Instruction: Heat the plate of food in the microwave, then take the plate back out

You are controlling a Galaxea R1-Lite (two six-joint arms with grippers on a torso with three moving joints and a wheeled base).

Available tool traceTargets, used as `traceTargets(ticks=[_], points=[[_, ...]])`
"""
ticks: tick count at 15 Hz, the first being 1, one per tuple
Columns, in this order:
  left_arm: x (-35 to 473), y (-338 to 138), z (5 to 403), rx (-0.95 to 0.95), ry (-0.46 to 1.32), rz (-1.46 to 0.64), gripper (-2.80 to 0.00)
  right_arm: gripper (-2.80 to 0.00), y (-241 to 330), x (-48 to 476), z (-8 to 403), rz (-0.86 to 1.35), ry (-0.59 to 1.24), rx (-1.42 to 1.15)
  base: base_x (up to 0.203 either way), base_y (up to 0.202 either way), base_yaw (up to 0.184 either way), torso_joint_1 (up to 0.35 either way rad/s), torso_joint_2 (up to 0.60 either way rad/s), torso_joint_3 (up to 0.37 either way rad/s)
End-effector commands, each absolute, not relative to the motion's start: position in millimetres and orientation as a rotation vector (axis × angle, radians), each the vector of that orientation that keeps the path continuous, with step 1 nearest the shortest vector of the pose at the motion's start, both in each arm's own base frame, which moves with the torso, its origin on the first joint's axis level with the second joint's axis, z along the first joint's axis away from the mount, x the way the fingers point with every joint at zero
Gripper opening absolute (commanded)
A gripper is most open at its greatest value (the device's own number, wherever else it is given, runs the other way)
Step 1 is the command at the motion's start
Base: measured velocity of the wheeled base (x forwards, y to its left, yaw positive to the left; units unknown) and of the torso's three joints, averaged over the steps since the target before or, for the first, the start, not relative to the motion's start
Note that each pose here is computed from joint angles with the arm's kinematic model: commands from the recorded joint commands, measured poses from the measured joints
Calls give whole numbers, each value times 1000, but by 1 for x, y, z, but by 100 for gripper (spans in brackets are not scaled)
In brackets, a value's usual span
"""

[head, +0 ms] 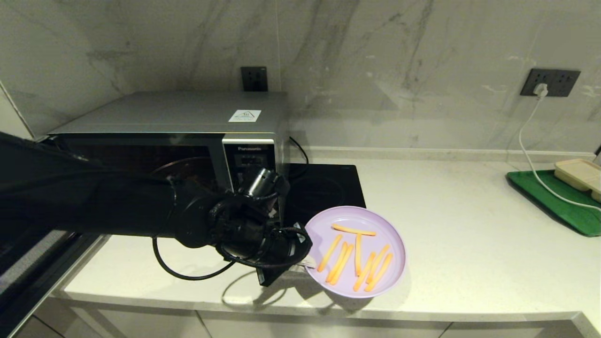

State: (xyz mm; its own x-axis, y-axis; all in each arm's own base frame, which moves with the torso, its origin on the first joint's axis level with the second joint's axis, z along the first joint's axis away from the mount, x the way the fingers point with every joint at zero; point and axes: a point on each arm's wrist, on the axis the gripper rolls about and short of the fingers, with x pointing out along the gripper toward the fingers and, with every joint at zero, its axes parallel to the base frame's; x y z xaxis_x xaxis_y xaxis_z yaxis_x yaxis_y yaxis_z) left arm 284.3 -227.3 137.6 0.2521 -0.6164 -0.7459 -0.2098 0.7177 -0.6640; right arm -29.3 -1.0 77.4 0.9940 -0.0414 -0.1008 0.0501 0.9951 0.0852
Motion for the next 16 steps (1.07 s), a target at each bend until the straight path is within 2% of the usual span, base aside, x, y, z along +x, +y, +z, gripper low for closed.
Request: traceTargets(ticks=[1, 8, 16], points=[[293, -231, 132, -783, 1322, -301, -280, -280, -1, -29, 77, -46, 101, 88, 0, 0, 0, 0, 0, 0], [308, -242, 123, -819, 1343, -260, -280, -280, -1, -29, 77, -46, 101, 88, 0, 0, 0, 0, 0, 0], [328, -251, 122, -861, 1373, -119, -280, -280, -1, -29, 77, -46, 101, 88, 0, 0, 0, 0, 0, 0]])
